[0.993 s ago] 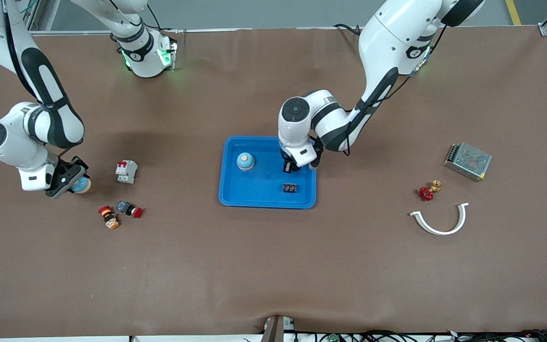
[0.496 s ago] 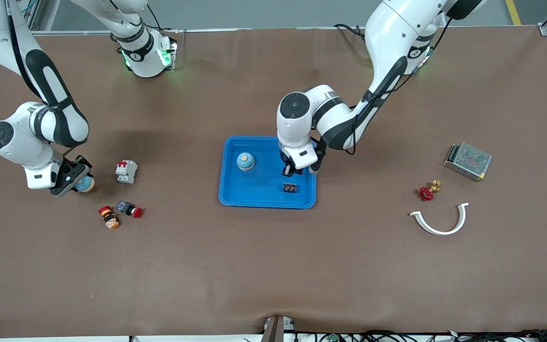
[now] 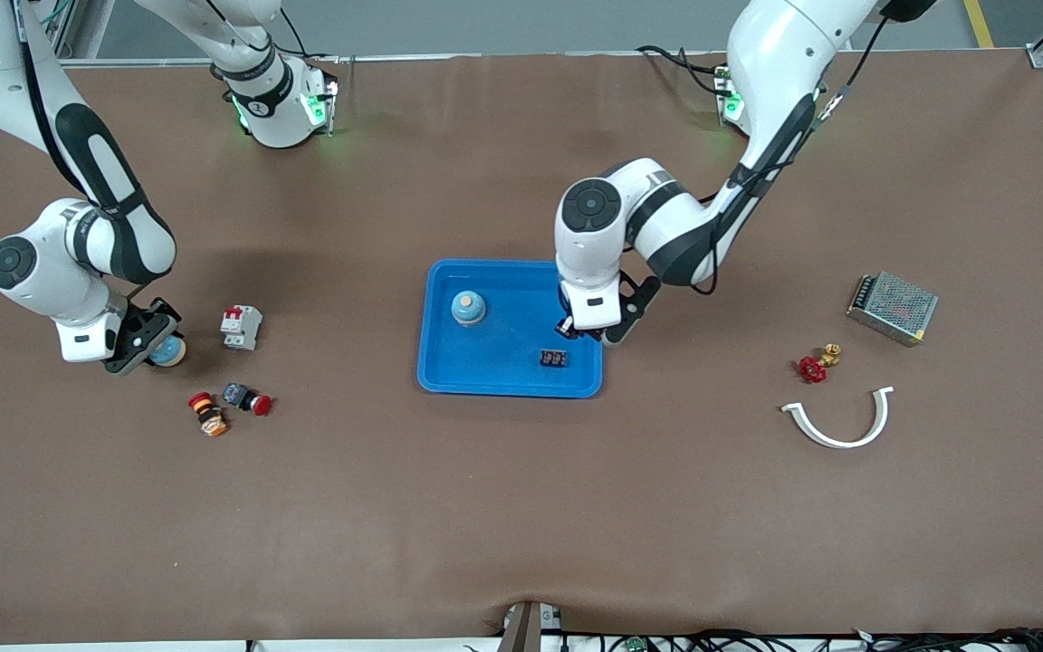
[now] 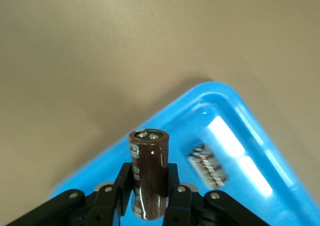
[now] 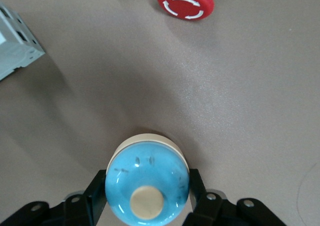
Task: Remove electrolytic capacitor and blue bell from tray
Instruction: 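Set the dome on the table while the left gripper lifts the capacitor, then return the right gripper to the tray while the left gripper carries the capacitor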
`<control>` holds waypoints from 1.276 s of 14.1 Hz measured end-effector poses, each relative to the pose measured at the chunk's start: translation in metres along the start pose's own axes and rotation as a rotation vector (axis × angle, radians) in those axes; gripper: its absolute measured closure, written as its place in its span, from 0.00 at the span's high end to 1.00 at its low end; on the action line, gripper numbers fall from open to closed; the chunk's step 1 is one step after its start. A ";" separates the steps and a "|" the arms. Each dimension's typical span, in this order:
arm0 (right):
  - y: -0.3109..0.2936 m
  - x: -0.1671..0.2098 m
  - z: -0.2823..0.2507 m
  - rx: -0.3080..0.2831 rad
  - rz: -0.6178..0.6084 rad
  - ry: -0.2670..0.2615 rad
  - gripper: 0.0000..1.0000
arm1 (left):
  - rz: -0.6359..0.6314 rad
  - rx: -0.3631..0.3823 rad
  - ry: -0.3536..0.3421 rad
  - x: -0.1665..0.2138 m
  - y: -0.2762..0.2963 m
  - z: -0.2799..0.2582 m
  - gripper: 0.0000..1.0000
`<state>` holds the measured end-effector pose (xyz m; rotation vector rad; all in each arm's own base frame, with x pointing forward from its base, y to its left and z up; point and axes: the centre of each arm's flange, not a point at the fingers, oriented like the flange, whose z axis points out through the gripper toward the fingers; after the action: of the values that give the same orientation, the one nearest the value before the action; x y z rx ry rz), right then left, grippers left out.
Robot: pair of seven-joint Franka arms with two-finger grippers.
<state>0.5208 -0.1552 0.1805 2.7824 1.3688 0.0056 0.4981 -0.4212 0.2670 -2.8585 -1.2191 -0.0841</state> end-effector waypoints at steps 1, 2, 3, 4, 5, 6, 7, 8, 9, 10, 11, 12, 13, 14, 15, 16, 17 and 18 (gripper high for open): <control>0.000 0.000 0.000 0.000 0.001 0.000 0.83 | 0.075 0.016 -0.007 0.009 -0.011 0.002 0.33; 0.000 0.000 0.000 0.000 0.001 0.000 0.92 | 0.147 0.032 -0.017 0.018 -0.022 0.005 0.33; 0.001 0.000 -0.001 0.000 0.001 0.001 0.99 | 0.210 0.047 -0.030 0.029 -0.033 0.009 0.33; 0.002 0.002 -0.004 0.002 0.001 0.001 0.99 | 0.265 0.058 -0.043 0.040 -0.044 0.011 0.33; 0.005 0.006 -0.012 0.010 0.003 0.001 1.00 | 0.311 0.067 -0.056 0.051 -0.055 0.013 0.33; 0.010 0.012 -0.025 0.030 0.011 -0.002 1.00 | 0.348 0.074 -0.068 0.060 -0.066 0.014 0.33; 0.015 0.022 -0.046 0.057 0.025 -0.009 1.00 | 0.381 0.077 -0.079 0.069 -0.076 0.013 0.33; 0.019 0.036 -0.073 0.086 0.049 -0.019 1.00 | 0.411 0.077 -0.091 0.076 -0.086 0.012 0.33; 0.020 0.053 -0.104 0.109 0.080 -0.029 1.00 | 0.442 0.079 -0.104 0.084 -0.096 0.011 0.33; 0.019 0.071 -0.138 0.121 0.117 -0.037 1.00 | 0.475 0.080 -0.121 0.091 -0.107 0.012 0.33; 0.016 0.087 -0.167 0.128 0.157 -0.044 1.00 | 0.505 0.079 -0.137 0.098 -0.117 0.013 0.33; 0.009 0.103 -0.194 0.134 0.204 -0.054 1.00 | 0.532 0.077 -0.154 0.104 -0.125 0.014 0.33; 0.001 0.121 -0.217 0.140 0.254 -0.066 1.00 | 0.555 0.072 -0.169 0.109 -0.133 0.014 0.33; -0.009 0.138 -0.236 0.144 0.305 -0.078 1.00 | 0.579 0.066 -0.180 0.113 -0.141 0.013 0.33; -0.020 0.157 -0.251 0.147 0.363 -0.090 1.00 | 0.606 0.064 -0.185 0.116 -0.149 0.013 0.33; -0.033 0.176 -0.262 0.152 0.420 -0.095 1.00 | 0.630 0.065 -0.182 0.119 -0.159 0.014 0.33; -0.047 0.195 -0.268 0.157 0.476 -0.096 1.00 | 0.652 0.062 -0.175 0.120 -0.169 0.016 0.33; -0.063 0.213 -0.272 0.162 0.526 -0.098 1.00 | 0.670 0.057 -0.161 0.121 -0.179 0.020 0.33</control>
<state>0.5950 0.0611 0.4465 3.1369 0.6110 -0.2295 0.4529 -0.2095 0.2564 -3.0894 -0.2140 0.1972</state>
